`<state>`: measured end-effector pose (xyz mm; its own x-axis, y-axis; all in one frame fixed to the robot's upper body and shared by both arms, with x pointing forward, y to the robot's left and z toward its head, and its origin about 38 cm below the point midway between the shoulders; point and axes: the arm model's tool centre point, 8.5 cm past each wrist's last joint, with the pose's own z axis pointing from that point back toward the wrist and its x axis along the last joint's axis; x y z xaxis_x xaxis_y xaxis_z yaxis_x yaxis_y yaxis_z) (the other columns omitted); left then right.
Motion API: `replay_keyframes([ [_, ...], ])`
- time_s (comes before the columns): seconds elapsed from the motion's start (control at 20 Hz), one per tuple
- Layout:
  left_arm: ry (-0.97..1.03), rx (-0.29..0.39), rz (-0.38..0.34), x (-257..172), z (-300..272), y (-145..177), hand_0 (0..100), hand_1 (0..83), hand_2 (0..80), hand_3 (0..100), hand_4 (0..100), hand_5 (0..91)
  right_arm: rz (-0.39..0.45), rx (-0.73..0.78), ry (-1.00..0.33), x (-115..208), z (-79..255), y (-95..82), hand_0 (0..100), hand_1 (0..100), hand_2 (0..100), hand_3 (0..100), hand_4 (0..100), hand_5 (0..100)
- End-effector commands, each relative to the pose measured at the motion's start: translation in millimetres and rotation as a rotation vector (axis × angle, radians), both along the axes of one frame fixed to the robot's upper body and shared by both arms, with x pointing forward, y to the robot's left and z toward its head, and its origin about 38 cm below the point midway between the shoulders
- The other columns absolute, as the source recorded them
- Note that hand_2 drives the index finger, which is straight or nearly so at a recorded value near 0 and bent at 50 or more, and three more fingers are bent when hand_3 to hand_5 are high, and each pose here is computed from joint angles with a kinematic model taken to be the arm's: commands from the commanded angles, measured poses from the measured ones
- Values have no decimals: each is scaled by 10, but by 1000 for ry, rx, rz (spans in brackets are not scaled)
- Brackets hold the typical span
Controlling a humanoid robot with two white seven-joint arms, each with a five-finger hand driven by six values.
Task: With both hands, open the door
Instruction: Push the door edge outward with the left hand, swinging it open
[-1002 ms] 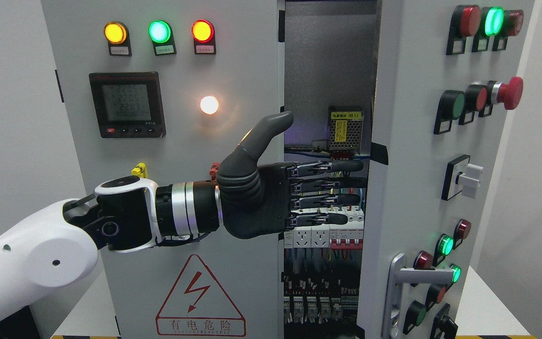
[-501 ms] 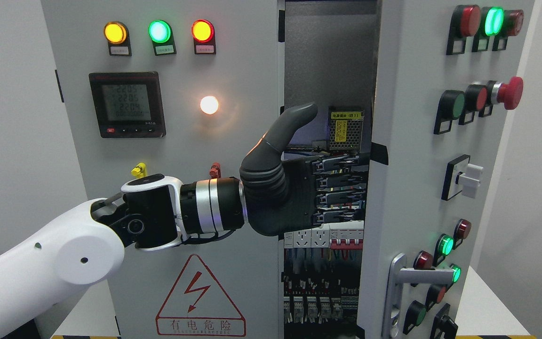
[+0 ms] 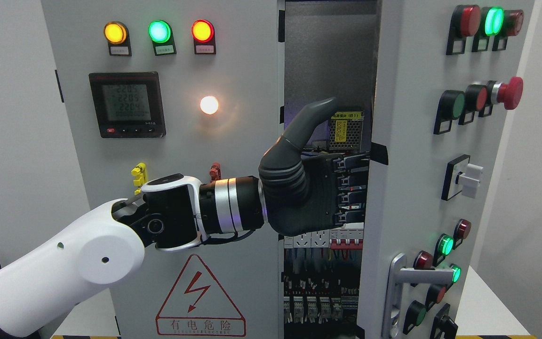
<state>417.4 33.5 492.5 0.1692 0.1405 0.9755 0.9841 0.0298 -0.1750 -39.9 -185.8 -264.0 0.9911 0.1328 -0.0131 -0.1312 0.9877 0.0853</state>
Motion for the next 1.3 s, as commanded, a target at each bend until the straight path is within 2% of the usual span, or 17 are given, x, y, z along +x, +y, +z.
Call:
replay_keyframes([
  [0.0, 3, -26, -47, -63, 45, -271, 0, 0, 0, 0, 43, 0, 11, -3, -2, 1, 0, -3, 0, 0, 0, 0, 0, 0],
  [0.7, -33, 17, -46, -234, -53, -781, 0, 0, 0, 0, 43, 0, 11, -2, 0, -1, 0, -2, 0, 0, 0, 0, 0, 0],
  [1.25, -65, 21, -132, -494, -68, -1152, 0, 0, 0, 0, 43, 0, 11, -2, -2, 1, 0, -2, 0, 0, 0, 0, 0, 0],
])
